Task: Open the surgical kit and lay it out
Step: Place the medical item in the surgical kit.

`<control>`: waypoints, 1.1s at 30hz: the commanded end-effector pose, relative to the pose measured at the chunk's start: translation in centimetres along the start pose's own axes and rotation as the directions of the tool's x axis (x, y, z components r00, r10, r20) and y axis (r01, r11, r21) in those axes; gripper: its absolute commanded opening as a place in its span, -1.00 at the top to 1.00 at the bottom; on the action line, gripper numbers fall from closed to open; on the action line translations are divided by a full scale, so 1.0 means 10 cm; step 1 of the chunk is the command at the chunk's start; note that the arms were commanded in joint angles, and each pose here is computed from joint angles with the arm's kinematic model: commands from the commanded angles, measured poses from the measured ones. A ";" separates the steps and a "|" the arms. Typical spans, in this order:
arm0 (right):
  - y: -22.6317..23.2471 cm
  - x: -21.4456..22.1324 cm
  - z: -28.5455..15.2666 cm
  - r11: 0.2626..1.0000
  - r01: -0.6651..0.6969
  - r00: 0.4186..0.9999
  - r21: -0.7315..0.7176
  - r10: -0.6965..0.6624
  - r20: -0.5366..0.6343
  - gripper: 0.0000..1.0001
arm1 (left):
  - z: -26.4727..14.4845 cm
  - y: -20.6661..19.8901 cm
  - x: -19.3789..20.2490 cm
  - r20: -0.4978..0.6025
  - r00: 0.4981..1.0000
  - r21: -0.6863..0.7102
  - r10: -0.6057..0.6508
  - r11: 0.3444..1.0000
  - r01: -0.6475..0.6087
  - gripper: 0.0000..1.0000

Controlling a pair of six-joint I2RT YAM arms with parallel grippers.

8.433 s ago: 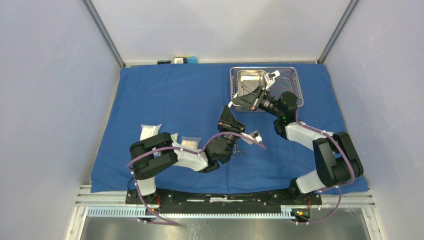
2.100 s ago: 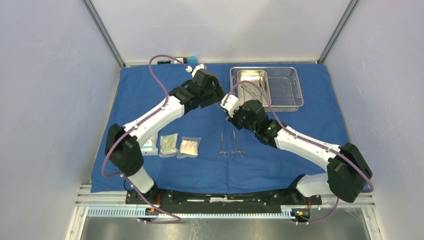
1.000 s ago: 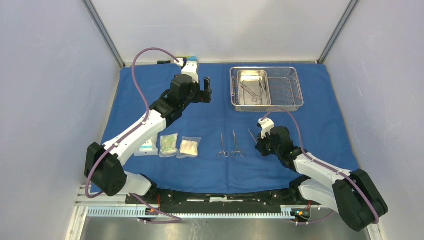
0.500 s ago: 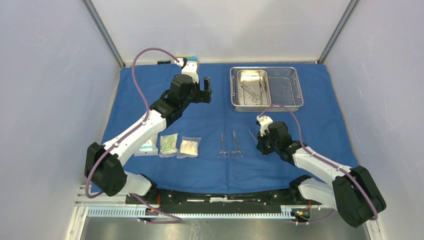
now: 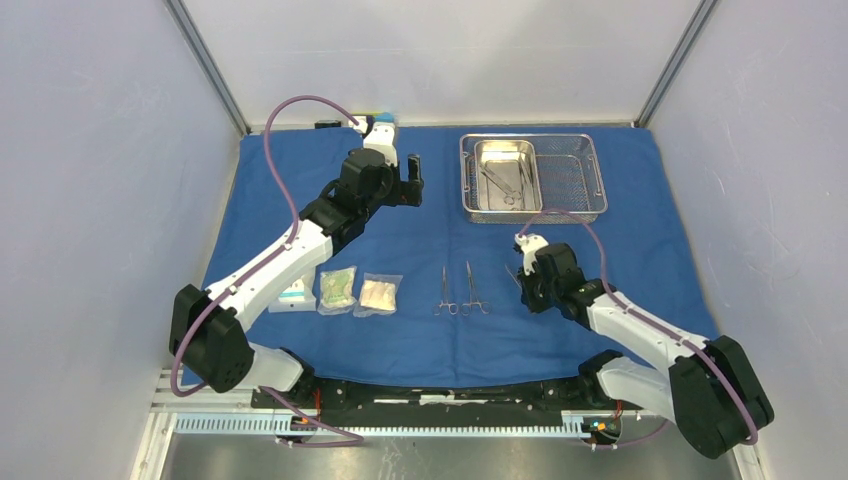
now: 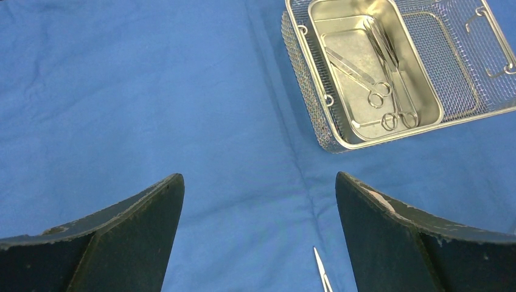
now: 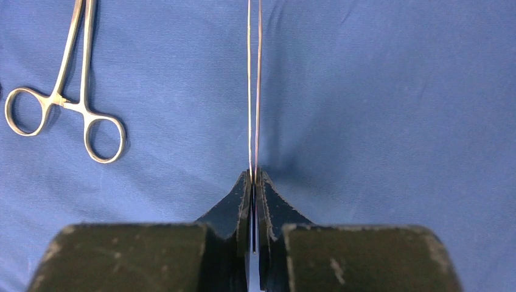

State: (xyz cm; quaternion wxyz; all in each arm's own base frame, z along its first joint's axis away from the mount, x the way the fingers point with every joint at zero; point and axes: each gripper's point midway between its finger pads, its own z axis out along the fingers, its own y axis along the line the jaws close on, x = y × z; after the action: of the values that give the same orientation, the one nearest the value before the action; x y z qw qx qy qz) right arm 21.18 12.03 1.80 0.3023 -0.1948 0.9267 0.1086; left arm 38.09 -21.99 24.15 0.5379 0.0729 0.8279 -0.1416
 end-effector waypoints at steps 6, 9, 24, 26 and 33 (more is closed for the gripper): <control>0.00 -0.08 0.02 1.000 -0.008 1.000 0.003 0.008 -0.009 0.59 | 0.01 -0.04 -0.16 0.044 0.999 0.017 -0.002 1.000 0.001 -1.00; 0.00 -0.08 0.02 1.000 -0.004 1.000 0.004 0.004 -0.028 0.59 | 0.02 -0.04 -0.15 0.038 0.999 0.018 0.000 1.000 0.000 -1.00; 0.09 -0.17 -0.03 0.999 -0.009 0.999 -0.042 0.007 -0.051 0.42 | 0.01 -0.05 -0.16 0.041 0.999 0.023 -0.003 1.000 0.002 -1.00; 0.12 -0.17 -0.03 0.998 -0.014 0.999 -0.055 0.011 -0.053 0.39 | 0.01 -0.05 -0.16 0.041 0.999 0.023 -0.003 1.000 0.002 -1.00; 0.21 -0.18 -0.04 0.994 -0.028 0.999 -0.107 0.022 -0.049 0.42 | 0.01 -0.04 -0.15 0.038 0.999 0.019 0.001 1.000 -0.002 -1.00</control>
State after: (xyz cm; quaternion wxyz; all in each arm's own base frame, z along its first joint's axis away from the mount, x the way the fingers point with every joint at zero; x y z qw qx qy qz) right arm 20.61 13.14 2.00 0.2551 -0.2028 0.9361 0.1319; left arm 38.15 -22.04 23.86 0.5352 0.0737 0.8298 -0.1403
